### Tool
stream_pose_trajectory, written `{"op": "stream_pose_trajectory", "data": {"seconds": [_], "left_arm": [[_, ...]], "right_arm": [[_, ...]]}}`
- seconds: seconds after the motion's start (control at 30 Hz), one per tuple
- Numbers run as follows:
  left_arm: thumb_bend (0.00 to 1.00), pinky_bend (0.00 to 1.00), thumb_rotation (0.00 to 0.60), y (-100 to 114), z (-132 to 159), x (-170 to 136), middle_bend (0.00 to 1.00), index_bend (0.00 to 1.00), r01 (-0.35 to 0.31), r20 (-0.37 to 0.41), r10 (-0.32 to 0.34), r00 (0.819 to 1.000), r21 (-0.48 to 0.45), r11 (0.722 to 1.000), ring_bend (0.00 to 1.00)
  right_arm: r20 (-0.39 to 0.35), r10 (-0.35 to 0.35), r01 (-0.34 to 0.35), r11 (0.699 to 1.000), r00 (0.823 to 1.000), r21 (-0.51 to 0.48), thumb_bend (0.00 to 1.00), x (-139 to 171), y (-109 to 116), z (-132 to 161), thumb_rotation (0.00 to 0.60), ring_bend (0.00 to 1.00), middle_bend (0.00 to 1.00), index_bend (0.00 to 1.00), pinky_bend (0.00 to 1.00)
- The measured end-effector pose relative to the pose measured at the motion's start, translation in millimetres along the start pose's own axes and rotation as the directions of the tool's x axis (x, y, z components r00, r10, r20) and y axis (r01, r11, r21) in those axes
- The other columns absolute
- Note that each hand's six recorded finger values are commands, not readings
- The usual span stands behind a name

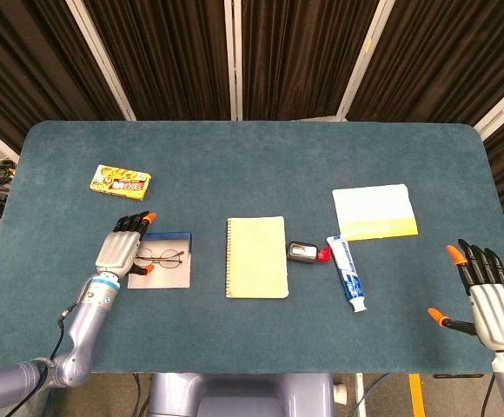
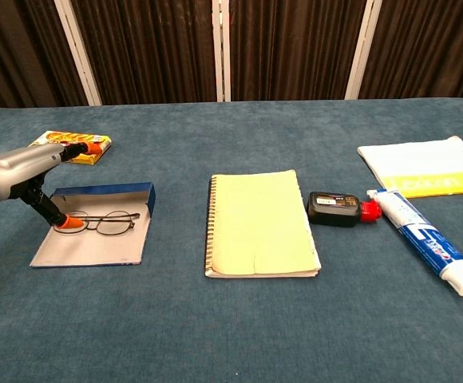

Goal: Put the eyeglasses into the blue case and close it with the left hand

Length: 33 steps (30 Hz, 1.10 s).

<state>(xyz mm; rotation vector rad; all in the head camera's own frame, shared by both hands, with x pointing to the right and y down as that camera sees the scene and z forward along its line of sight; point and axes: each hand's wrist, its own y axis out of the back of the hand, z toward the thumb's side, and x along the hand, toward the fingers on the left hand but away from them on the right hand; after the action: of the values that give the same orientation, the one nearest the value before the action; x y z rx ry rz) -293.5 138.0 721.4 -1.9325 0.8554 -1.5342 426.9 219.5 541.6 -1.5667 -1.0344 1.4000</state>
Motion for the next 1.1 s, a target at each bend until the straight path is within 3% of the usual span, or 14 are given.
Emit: {"op": "stream_pose_trajectory", "data": {"seconds": [0.37, 1.1], "left_arm": [[0.21, 0.00, 0.600, -6.0, 10.1, 23.9, 0.00, 0.00, -0.012, 0.006, 0.012, 1.000, 0.020, 1.000, 0.00], [0.20, 0.00, 0.600, 10.5, 3.3, 66.9, 0.00, 0.00, -0.006, -0.017, 0.008, 1.000, 0.082, 0.997, 0.00]], "right_arm": [[0.016, -0.008, 0.008, 1.000, 1.000, 0.003, 0.00, -2.2, 1.7, -4.0, 0.600, 0.00, 0.00, 0.00, 0.00], [0.054, 0.010, -0.012, 0.999, 0.998, 0.030, 0.00, -8.1, -6.3, -10.1, 0.600, 0.00, 0.00, 0.00, 0.00]]}}
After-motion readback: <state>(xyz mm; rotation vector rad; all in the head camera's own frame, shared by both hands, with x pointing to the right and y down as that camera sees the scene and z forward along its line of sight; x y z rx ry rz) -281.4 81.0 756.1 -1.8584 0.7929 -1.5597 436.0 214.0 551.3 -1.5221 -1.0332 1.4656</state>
